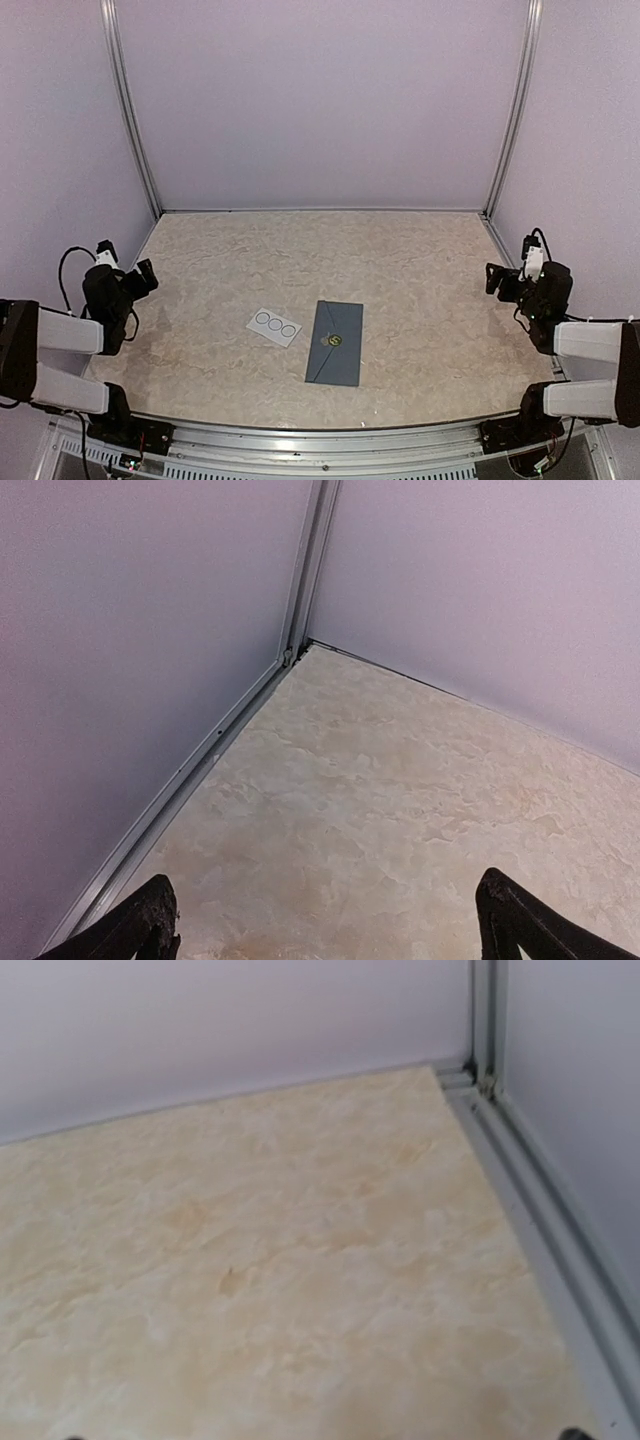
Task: Place the letter into the envelope and seal it
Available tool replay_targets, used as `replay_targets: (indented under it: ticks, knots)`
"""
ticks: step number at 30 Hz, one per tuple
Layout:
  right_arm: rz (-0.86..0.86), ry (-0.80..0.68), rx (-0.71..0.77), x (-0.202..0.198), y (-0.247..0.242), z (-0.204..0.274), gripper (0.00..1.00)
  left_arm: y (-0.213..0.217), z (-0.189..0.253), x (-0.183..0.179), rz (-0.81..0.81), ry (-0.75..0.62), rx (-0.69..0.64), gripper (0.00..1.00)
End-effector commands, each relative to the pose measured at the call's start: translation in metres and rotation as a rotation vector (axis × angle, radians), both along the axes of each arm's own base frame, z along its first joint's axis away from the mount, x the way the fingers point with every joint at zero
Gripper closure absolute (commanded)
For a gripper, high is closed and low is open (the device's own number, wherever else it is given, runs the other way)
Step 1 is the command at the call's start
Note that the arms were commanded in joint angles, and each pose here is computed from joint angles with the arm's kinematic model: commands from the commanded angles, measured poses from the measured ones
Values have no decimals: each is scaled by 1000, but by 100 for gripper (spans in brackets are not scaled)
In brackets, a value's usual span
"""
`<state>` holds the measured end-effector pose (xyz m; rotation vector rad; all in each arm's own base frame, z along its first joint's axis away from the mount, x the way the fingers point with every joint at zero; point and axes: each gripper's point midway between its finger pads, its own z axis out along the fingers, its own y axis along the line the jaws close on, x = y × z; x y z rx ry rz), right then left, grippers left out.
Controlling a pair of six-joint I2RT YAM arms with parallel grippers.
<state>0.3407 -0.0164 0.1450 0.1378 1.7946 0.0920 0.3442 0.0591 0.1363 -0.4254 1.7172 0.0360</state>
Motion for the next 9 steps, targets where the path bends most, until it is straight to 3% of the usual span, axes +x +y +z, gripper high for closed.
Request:
replay_targets:
  ticks: [1, 9]
  knots:
    - [-37, -85, -41, 1, -9, 19, 1, 2, 25, 6, 5, -83, 35, 1]
    - [-47, -86, -48, 3, -12, 17, 0, 6, 26, 4, 30, -89, 40, 1]
